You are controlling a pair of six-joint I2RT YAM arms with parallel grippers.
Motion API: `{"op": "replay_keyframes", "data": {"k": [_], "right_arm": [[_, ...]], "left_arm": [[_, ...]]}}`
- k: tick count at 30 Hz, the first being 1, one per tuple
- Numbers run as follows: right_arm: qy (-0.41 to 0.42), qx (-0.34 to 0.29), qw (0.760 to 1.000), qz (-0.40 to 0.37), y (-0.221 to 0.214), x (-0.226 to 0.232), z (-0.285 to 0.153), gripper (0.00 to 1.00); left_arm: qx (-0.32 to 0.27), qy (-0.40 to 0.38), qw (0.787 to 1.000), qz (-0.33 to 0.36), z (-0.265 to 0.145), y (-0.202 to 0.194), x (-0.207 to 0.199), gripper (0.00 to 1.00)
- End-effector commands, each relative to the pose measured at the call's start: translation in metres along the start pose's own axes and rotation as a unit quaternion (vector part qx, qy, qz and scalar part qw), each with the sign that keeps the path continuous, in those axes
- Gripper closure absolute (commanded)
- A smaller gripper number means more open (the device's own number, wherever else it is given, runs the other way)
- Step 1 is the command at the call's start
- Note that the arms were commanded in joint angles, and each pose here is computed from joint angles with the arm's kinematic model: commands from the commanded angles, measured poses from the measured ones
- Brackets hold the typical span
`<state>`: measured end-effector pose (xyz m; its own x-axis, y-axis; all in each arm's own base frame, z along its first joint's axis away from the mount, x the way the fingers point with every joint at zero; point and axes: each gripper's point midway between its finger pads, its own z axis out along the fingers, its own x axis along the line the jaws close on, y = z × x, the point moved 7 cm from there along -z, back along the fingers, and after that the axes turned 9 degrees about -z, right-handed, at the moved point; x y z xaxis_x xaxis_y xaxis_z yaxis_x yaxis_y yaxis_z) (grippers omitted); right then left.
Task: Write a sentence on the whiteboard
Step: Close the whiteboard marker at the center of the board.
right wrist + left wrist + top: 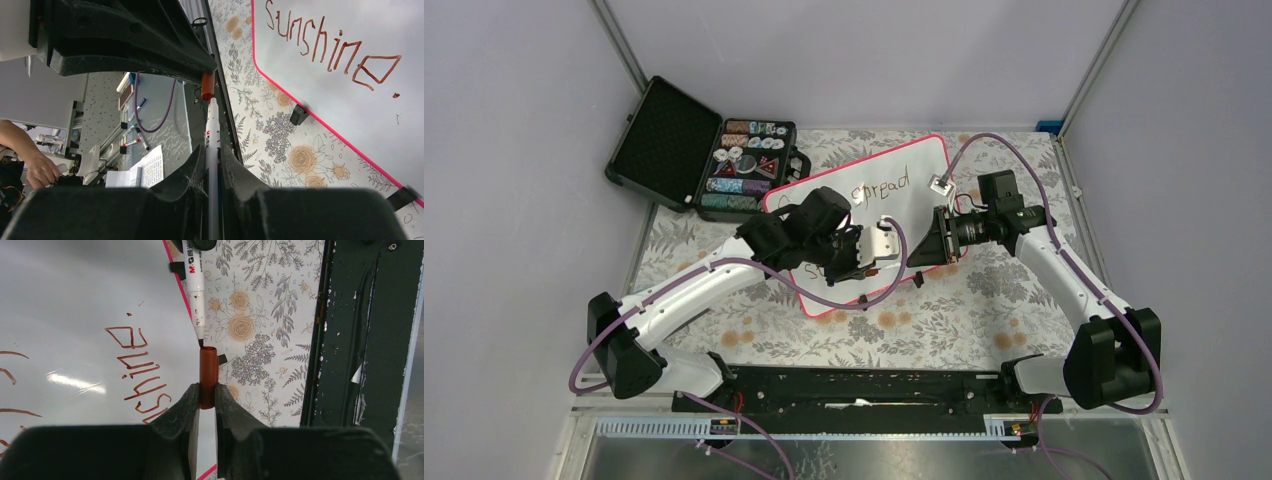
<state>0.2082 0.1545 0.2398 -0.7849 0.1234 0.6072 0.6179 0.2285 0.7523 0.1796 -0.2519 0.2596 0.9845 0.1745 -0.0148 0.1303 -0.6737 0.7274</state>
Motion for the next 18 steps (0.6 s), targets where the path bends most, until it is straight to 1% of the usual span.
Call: {"op": "replay_keyframes", "data": {"k": [1, 7, 13, 18], "right_arm": [[0.009, 0.000, 1.000, -0.027, 0.005, 0.012, 0.001, 1.00], [-0.003, 0.000, 1.000, -0.031, 0.007, 0.011, 0.000, 1.00], [-0.030, 0.004, 0.999, -0.036, 0.008, 0.007, -0.001, 1.00], [-0.034, 0.003, 0.999, -0.036, 0.009, 0.006, -0.002, 1.00]], "left_arm": [[-0.040, 0.010, 0.999, 0.010, -0.002, 0.019, 0.003, 1.00], [-0.036, 0.011, 0.999, 0.013, -0.003, 0.015, 0.002, 1.00], [-0.027, 0.010, 1.000, 0.007, -0.002, 0.005, -0.001, 1.00], [-0.019, 0.006, 1.000, 0.004, -0.002, -0.005, -0.003, 1.00]]}}
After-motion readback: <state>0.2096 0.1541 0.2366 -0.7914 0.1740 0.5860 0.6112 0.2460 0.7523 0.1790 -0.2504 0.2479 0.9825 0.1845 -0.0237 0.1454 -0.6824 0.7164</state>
